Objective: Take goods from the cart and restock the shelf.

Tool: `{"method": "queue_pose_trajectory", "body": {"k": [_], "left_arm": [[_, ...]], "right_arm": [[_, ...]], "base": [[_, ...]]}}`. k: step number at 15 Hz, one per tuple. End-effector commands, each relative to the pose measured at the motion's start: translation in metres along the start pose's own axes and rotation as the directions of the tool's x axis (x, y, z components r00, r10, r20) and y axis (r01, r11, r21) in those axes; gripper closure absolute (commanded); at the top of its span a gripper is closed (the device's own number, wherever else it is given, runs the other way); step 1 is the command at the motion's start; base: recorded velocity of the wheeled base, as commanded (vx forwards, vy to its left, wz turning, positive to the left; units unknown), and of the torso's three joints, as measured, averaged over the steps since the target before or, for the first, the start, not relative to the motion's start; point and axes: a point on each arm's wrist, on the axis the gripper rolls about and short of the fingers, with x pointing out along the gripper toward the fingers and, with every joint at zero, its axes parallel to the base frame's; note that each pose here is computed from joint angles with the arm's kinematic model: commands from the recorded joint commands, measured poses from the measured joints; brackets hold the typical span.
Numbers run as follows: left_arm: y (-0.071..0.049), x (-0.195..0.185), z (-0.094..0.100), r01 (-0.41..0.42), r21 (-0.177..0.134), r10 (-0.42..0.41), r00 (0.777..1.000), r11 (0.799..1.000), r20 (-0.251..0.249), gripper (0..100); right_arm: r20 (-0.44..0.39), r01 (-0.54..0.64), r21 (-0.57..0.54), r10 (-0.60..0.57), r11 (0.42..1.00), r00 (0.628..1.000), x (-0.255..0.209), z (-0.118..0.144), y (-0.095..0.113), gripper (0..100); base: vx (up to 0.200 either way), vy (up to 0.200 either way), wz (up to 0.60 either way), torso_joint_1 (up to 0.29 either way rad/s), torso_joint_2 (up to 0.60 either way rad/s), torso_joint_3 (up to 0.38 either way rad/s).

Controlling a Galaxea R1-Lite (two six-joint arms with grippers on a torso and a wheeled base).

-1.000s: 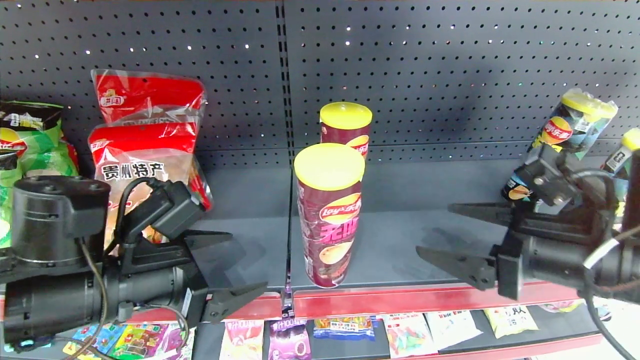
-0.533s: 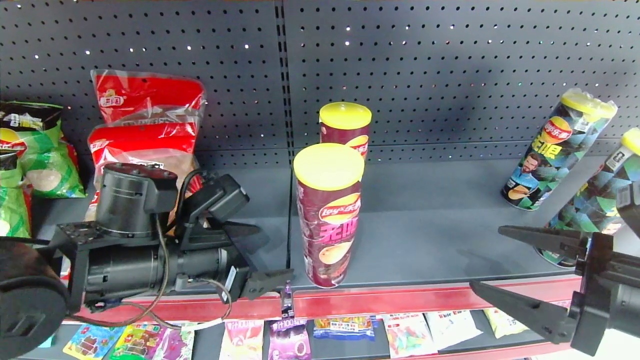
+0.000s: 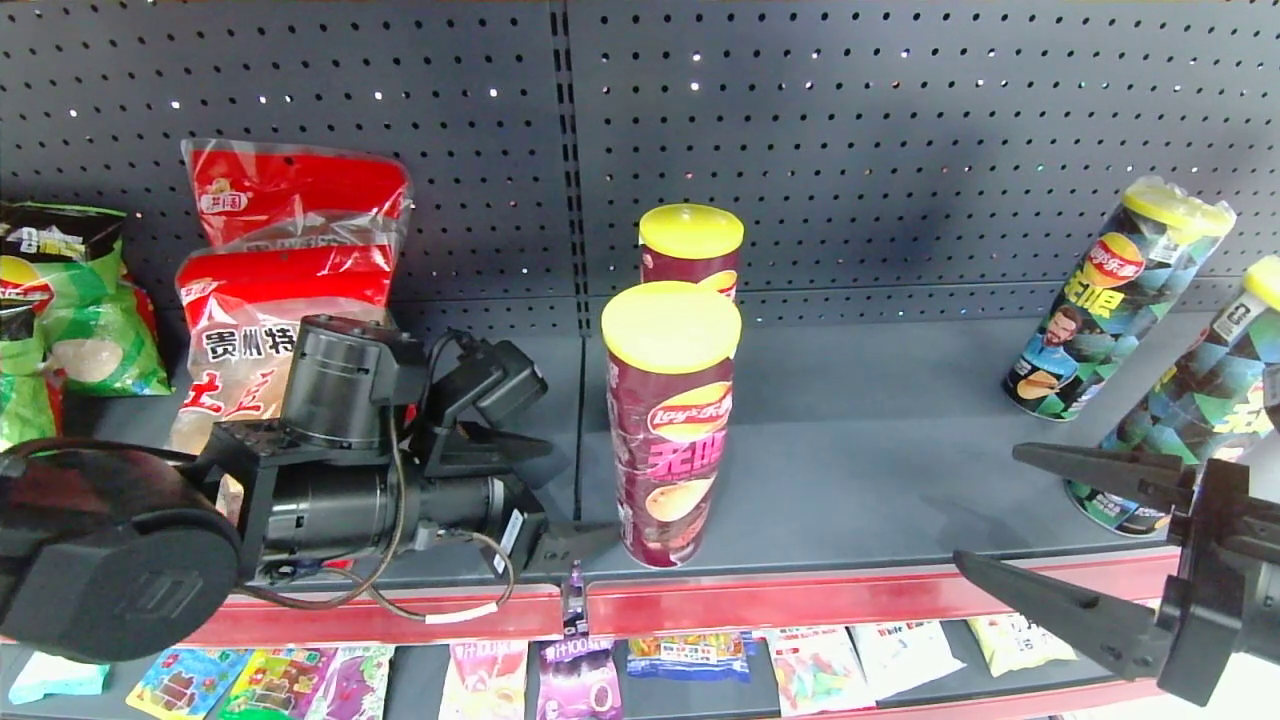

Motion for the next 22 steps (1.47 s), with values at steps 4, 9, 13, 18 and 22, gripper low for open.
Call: {"method": "queue_pose_trajectory", "body": {"k": [4, 9, 13, 18, 22], "left_arm": [[0.003, 0.005, -0.001, -0.014, -0.004, 0.014, 1.000, 1.000, -0.010, 0], [0.008, 0.013, 0.009, -0.018, 0.002, 0.018, 1.000, 1.000, 0.013, 0], [0.007, 0.014, 0.009, -0.017, 0.003, 0.017, 1.000, 1.000, 0.013, 0], [0.008, 0.015, 0.009, -0.018, 0.002, 0.018, 1.000, 1.000, 0.013, 0], [0.009, 0.016, 0.015, -0.022, 0.008, 0.021, 0.999, 1.000, 0.028, 0]], "right_arm": [[-0.004, -0.001, 0.001, 0.001, 1.000, 1.000, 0.001, -0.001, 0.000, 0], [-0.006, -0.001, 0.001, 0.001, 1.000, 1.000, 0.001, -0.001, 0.000, 0], [-0.004, 0.000, 0.001, 0.000, 1.000, 1.000, 0.001, -0.001, 0.000, 0], [-0.003, 0.001, 0.001, -0.001, 1.000, 1.000, 0.001, -0.001, 0.000, 0], [-0.004, 0.000, 0.001, 0.000, 1.000, 1.000, 0.001, -0.001, 0.000, 0]], "base": [[0.000, 0.000, 0.00, 0.000, 0.00, 0.000], [0.000, 0.000, 0.00, 0.000, 0.00, 0.000], [0.000, 0.000, 0.00, 0.000, 0.00, 0.000], [0.000, 0.000, 0.00, 0.000, 0.00, 0.000], [0.000, 0.000, 0.00, 0.000, 0.00, 0.000]]}}
